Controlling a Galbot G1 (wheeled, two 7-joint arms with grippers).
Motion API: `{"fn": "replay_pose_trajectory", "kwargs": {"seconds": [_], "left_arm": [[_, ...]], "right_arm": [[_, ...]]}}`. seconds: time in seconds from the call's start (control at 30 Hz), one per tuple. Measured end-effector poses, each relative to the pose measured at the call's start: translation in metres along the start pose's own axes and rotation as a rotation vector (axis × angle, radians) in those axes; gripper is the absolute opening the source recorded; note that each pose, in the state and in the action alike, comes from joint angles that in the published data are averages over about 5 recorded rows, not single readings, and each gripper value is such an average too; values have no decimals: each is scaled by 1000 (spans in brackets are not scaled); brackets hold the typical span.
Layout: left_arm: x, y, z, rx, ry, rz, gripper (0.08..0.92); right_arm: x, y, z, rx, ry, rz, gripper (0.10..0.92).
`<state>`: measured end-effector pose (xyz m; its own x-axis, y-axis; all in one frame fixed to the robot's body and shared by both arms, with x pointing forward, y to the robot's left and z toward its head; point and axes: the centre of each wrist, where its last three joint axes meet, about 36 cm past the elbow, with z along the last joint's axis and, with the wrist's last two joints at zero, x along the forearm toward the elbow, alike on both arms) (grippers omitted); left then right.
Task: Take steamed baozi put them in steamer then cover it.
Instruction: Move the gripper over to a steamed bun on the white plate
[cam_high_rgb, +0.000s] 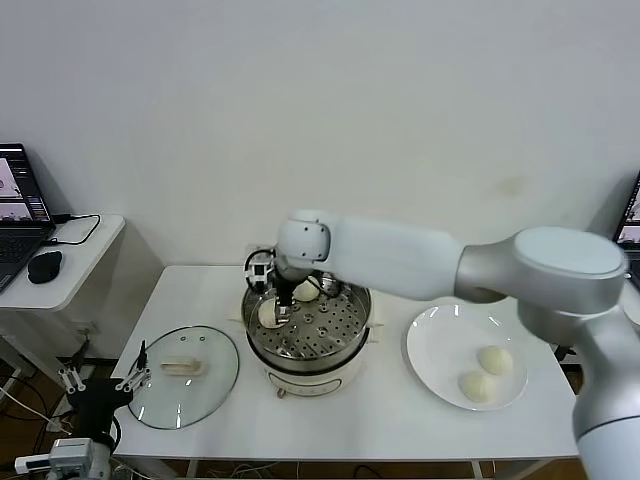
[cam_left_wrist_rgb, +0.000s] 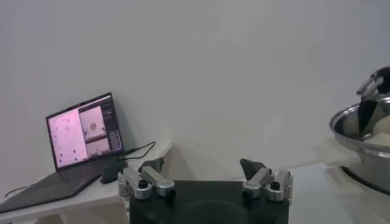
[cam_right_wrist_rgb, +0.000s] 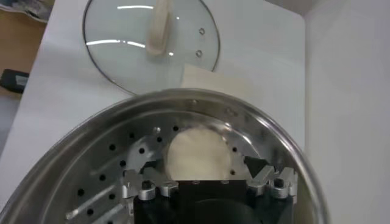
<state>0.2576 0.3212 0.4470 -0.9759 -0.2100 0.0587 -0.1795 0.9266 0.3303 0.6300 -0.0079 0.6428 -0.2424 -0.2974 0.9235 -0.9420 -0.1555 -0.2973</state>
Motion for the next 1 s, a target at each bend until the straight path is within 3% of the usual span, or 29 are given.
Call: {"fn": "replay_pose_trajectory", "kwargs": {"seconds": [0.23,0.47,1.0], "left_arm": [[3,-1,-3,-4,-4,15,823],[6,-5,-4,-5,-3,28,823],[9,-19,2,-4,15,47,823]], "right_arm": [[69,10,69,31,51,2,822],[103,47,166,34,104,-15,823],[69,151,323,-17,194,-72,823]]}}
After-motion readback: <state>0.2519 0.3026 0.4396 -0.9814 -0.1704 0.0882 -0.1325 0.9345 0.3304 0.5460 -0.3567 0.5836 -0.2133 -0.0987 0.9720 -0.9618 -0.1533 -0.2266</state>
